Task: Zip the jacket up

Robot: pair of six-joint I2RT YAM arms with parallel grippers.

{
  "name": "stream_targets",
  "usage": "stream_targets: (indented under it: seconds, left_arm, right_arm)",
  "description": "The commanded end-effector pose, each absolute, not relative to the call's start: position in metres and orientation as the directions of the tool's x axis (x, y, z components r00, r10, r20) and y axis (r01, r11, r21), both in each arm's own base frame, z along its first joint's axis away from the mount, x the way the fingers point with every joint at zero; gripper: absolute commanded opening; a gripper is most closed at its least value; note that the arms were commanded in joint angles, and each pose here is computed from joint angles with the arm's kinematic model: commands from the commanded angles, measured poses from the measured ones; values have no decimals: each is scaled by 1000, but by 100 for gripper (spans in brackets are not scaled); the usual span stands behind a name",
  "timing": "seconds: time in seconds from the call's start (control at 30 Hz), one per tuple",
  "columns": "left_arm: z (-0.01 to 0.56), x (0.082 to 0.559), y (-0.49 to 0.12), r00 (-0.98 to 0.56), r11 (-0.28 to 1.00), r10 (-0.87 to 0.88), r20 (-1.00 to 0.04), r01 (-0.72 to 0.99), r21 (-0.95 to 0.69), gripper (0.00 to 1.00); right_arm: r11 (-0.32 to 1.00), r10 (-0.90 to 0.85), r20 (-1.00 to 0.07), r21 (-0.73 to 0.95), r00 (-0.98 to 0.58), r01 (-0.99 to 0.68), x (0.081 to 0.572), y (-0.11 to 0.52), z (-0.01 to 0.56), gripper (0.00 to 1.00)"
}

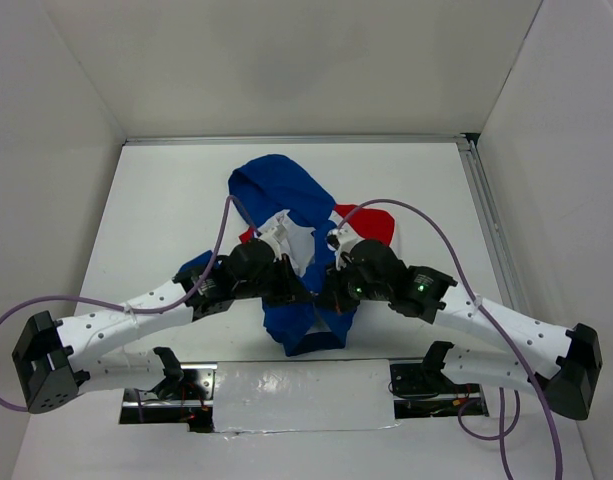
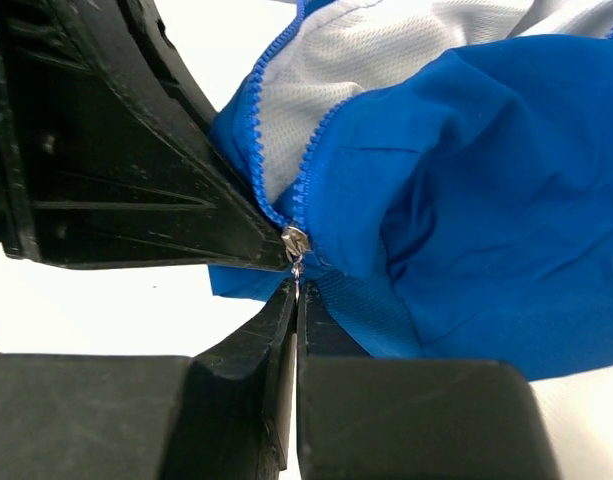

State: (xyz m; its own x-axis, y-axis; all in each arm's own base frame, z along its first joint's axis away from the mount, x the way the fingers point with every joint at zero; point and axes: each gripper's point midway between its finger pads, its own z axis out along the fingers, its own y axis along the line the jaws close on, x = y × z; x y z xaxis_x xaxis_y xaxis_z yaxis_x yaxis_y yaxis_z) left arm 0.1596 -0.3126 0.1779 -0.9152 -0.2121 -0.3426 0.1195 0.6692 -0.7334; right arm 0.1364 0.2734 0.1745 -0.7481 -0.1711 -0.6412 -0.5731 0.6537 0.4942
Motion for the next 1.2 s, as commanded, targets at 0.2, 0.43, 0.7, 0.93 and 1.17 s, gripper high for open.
stream_targets:
  seconds: [0.2, 0.43, 0.7, 0.93, 1.17]
  left_arm:
    - [205, 160, -323, -883, 608, -144, -447, 277, -744, 0]
    - [213, 155, -335, -815, 572, -37, -578, 457, -681, 0]
    - [215, 159, -333, -756, 568, 4, -654, 540, -621, 0]
    - [211, 161, -328, -738, 585, 20, -675, 556, -591, 0]
    - [212, 159, -329, -722, 569, 34, -691, 583, -580, 0]
  right_arm:
    - [569, -228, -720, 447, -655, -690, 131, 277, 193, 13]
    - [576, -316, -715, 379, -624, -725, 132, 272, 181, 18]
    - [609, -293, -724, 362, -625, -706, 138, 270, 180, 21]
    - [607, -288, -728, 364, -623, -706, 136, 267, 189, 7]
    - [587, -302, -716, 380, -629, -715, 130, 268, 187, 11]
